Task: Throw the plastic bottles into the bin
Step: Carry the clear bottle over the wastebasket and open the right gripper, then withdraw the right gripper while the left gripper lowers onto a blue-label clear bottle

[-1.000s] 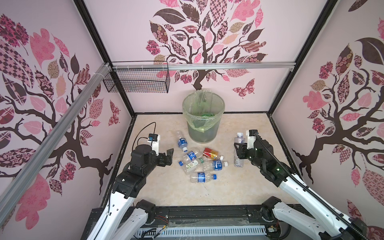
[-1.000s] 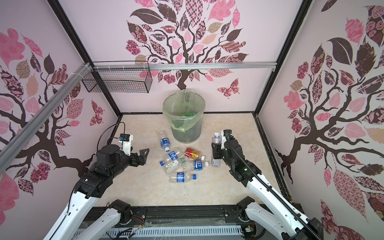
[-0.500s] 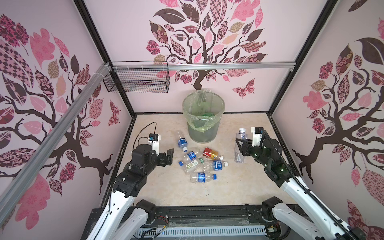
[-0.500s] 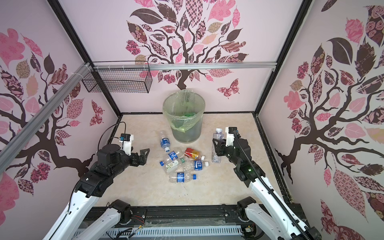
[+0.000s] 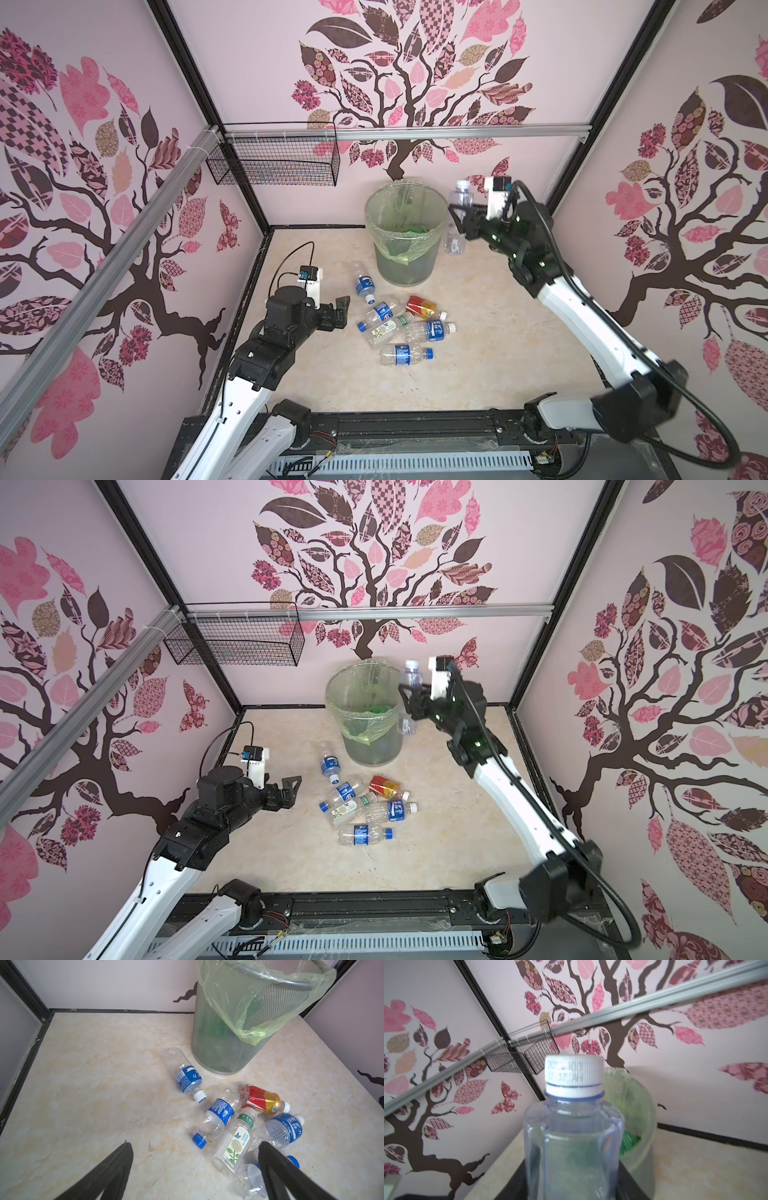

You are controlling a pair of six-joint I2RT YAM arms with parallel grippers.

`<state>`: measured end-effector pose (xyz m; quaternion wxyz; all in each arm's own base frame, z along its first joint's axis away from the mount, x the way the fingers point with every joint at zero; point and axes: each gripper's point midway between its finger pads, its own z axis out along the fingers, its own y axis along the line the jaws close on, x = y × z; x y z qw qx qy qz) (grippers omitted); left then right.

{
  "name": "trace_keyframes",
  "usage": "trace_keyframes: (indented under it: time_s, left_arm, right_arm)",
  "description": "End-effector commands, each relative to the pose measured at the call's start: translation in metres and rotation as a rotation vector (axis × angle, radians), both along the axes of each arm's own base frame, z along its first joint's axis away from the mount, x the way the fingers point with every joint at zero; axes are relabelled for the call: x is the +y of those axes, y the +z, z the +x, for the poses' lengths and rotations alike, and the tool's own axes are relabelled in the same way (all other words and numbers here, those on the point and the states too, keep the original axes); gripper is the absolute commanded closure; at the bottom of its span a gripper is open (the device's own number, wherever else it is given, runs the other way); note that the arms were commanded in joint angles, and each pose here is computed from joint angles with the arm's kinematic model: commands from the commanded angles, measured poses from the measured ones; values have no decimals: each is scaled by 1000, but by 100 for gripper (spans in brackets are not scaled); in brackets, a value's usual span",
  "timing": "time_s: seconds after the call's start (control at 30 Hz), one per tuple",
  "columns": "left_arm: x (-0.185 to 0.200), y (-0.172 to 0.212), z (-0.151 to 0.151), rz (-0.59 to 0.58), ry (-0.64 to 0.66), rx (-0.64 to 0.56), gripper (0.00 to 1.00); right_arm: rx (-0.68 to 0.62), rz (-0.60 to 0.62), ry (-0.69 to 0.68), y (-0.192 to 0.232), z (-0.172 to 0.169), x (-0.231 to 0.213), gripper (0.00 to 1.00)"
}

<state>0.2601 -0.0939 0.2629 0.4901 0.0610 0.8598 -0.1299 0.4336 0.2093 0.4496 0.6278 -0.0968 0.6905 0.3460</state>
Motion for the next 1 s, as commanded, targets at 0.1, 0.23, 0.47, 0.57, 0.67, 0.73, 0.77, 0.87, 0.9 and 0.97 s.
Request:
trace_keyframes:
  time_s: [0.1, 0.23, 0.47, 0.57, 0.67, 0.73, 0.77, 0.87, 0.9, 0.97]
  left_arm:
    - [-18, 5, 14, -78, -41, 16, 2]
    - [-21, -2, 14, -63, -59, 49, 2]
    - [-34, -25, 18, -75, -99, 138, 2]
    - [-41, -41, 21, -76, -117, 201, 2]
    - [-49, -54, 23, -55, -131, 245, 2]
    - [-59, -63, 25, -28, -146, 267, 3]
    - [-64, -67, 26, -11, -155, 276, 3]
    - [-80, -85, 30, 47, -186, 315, 4]
    - [-85, -91, 33, 56, -191, 332, 4]
    - [-90, -101, 39, 60, -192, 351, 6]
  right_arm:
    - [88, -51, 106, -8, 64, 41, 11]
    - [20, -37, 68, -6, 38, 25, 5]
    - [-8, -112, -11, 0, -31, -13, 4]
    - [-10, -156, -86, -12, -60, -38, 1]
    - [12, -176, -143, -33, -83, -56, 0]
    - [48, -183, -174, -56, -96, -67, 0]
    - [68, -186, -188, -68, -100, -71, 1]
    - [153, -193, -245, -109, -107, -84, 1]
    - [184, -186, -267, -123, -109, -89, 0]
    - [233, -167, -292, -145, -113, -94, 0]
